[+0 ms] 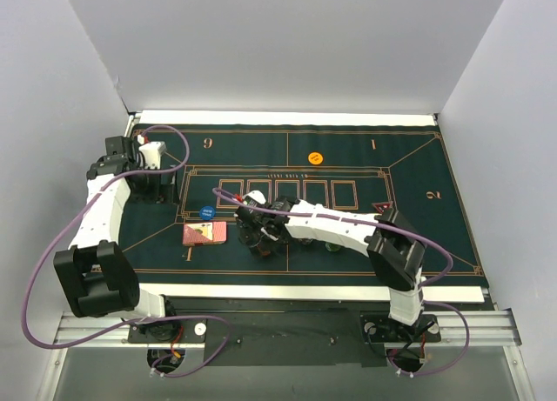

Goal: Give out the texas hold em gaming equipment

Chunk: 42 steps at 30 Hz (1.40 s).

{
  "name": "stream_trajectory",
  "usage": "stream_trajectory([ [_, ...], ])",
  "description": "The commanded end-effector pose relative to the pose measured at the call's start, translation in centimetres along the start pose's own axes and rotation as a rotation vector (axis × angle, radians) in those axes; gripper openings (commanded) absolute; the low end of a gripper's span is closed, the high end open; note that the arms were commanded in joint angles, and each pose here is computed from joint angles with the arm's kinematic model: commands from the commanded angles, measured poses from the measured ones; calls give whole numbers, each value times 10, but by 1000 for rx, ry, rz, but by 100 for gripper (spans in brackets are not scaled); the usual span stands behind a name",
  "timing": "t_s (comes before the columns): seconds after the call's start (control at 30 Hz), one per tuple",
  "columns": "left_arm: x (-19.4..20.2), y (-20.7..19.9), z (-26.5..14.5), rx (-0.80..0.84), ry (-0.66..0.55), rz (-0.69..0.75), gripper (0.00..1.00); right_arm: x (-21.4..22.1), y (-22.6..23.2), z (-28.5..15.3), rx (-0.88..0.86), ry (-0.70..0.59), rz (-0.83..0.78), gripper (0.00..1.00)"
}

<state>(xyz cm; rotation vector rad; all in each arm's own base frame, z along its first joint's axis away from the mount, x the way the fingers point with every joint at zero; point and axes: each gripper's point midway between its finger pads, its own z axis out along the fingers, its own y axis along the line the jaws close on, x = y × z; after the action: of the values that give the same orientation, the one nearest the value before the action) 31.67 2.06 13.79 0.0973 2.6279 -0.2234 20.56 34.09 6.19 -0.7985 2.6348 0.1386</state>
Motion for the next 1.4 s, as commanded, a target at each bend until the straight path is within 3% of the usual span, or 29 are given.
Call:
stream_trajectory([
  [0.0, -20, 0, -20, -4, -80, 25, 96, -2, -3, 3, 29, -2, -11, 62],
  [0.23, -18, 3, -23, -17, -82, 29, 96, -6, -2, 7, 29, -6, -11, 46],
  [0.6, -16, 2, -26, -14, -83, 37, 96, -13, -3, 4, 29, -26, -22, 37],
  [0.97, -17, 3, -28, -26, -89, 51, 96, -24, -4, -4, 20, -54, -15, 15],
  [1.2, -18, 3, -29, -24, -91, 57, 96, -39, -9, -14, 5, -91, 15, 12],
  [1.37, -18, 2, -30, -20, -92, 58, 96, -77, -12, -24, -7, -123, 37, 13],
])
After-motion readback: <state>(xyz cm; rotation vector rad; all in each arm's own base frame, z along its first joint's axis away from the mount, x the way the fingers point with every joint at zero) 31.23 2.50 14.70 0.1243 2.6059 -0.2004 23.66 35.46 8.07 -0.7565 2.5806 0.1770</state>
